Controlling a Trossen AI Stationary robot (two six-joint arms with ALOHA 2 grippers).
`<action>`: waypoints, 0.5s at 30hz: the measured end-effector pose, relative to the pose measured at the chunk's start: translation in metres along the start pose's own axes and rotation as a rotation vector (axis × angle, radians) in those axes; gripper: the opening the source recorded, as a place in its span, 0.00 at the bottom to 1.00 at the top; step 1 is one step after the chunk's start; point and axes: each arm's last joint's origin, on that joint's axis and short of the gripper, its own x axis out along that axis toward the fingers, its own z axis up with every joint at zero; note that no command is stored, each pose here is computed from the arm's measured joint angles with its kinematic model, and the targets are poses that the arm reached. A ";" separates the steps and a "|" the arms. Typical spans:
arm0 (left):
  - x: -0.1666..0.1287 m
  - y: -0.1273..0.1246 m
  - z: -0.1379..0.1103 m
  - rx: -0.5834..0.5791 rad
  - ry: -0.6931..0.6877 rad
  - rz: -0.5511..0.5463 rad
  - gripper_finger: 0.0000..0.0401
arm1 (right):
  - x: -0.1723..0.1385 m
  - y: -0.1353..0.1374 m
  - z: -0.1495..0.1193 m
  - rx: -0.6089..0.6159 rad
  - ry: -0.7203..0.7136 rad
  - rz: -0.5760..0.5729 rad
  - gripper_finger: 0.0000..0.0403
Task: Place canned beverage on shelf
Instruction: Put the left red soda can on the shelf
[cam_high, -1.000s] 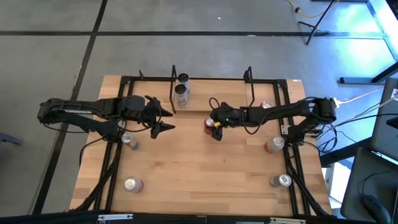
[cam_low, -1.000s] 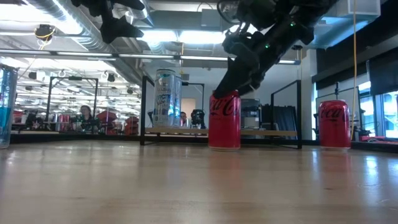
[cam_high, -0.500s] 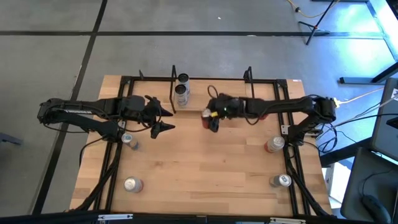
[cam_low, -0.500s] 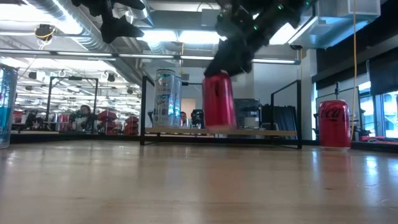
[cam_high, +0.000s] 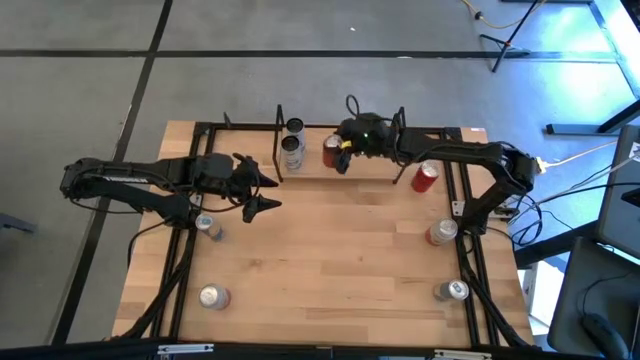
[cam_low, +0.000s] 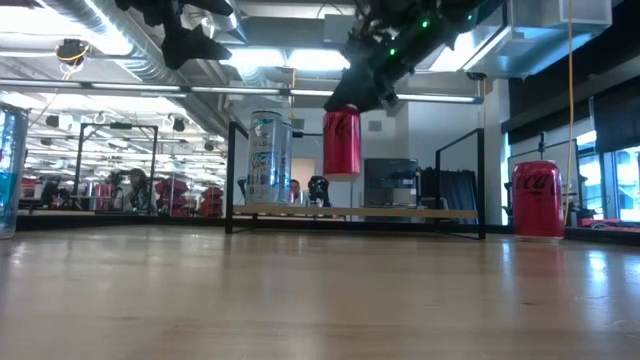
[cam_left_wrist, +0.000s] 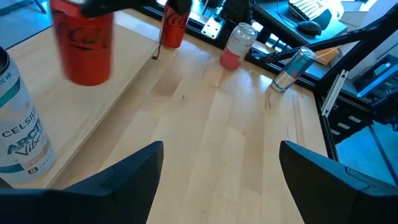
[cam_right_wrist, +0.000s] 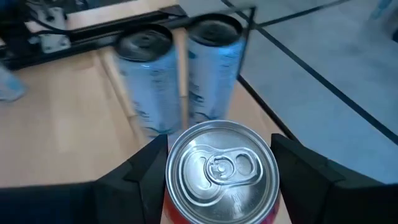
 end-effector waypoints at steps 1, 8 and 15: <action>0.000 0.000 0.000 0.000 0.000 0.000 0.77 | 0.004 -0.004 -0.001 -0.003 0.000 -0.005 0.55; 0.000 0.000 0.001 0.001 -0.006 -0.002 0.77 | 0.031 -0.021 -0.009 0.022 -0.013 -0.001 0.57; 0.000 0.000 0.001 -0.005 -0.006 -0.002 0.77 | 0.046 -0.021 -0.015 0.018 -0.026 -0.002 0.56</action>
